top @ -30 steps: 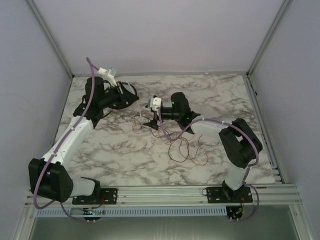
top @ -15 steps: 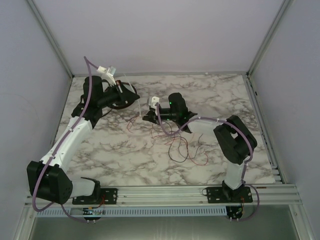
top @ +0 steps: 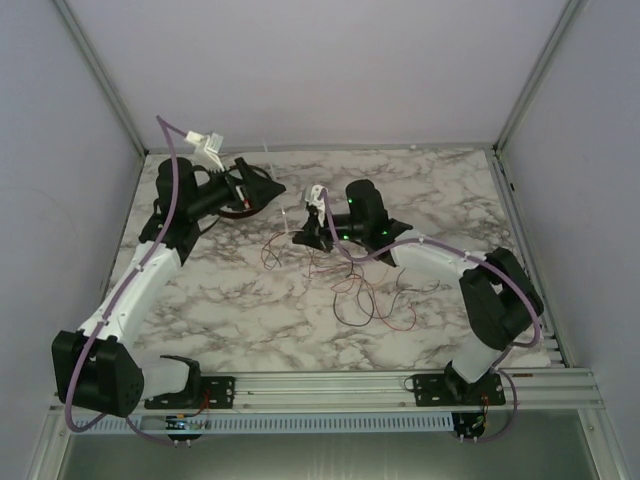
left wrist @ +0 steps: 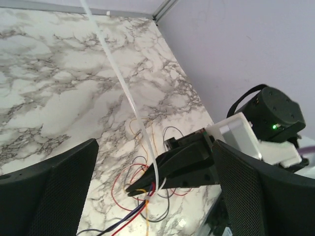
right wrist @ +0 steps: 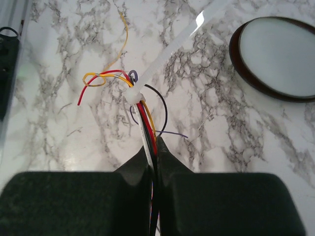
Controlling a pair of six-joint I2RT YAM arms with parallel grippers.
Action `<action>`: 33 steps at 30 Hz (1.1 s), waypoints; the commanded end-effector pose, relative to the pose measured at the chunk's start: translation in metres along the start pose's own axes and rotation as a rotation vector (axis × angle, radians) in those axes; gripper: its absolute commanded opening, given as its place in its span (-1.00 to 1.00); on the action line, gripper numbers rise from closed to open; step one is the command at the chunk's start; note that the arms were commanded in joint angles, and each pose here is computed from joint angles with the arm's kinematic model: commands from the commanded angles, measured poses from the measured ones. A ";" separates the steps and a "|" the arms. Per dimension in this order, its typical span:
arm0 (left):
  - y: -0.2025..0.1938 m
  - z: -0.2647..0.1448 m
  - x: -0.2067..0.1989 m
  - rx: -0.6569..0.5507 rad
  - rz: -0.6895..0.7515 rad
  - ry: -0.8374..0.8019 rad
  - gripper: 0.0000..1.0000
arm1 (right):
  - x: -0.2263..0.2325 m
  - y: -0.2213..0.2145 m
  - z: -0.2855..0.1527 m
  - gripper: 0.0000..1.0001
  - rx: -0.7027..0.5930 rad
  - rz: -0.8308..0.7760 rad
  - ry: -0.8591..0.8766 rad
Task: Zip-tie the wires
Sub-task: Adjust the cable at the center of the board.
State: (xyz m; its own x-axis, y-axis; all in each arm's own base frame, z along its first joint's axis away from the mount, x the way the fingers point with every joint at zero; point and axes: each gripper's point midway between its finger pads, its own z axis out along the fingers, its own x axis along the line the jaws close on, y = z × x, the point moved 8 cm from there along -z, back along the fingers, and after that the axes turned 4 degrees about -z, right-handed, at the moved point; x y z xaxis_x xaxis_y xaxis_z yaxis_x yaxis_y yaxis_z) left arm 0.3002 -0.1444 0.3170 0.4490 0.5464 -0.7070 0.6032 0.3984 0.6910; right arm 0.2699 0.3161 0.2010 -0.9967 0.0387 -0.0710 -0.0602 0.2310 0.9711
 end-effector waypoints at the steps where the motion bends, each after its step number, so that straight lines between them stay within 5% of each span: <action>1: 0.009 -0.019 -0.016 -0.094 0.158 -0.147 1.00 | 0.004 0.014 -0.016 -1.00 0.027 0.117 -0.006; 9: -0.011 -0.044 -0.023 -0.212 0.311 -0.278 1.00 | 0.001 0.040 -0.037 -1.00 0.042 0.222 -0.011; 18: -0.031 -0.036 -0.020 0.046 0.304 -0.451 1.00 | 0.006 0.062 -0.050 -1.00 0.060 0.314 0.037; 33: -0.061 -0.013 -0.008 0.191 0.353 -0.490 0.97 | 0.014 0.072 -0.060 -1.00 0.076 0.337 0.090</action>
State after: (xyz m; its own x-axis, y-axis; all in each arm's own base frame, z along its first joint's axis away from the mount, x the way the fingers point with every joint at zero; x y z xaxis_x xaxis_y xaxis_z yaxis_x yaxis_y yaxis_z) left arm 0.2534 -0.1535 0.2777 0.8006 0.2704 -0.5347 0.5139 0.1487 0.8448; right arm 0.2482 0.2746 0.2568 -0.9509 0.0818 0.2983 0.3083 0.3285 0.8928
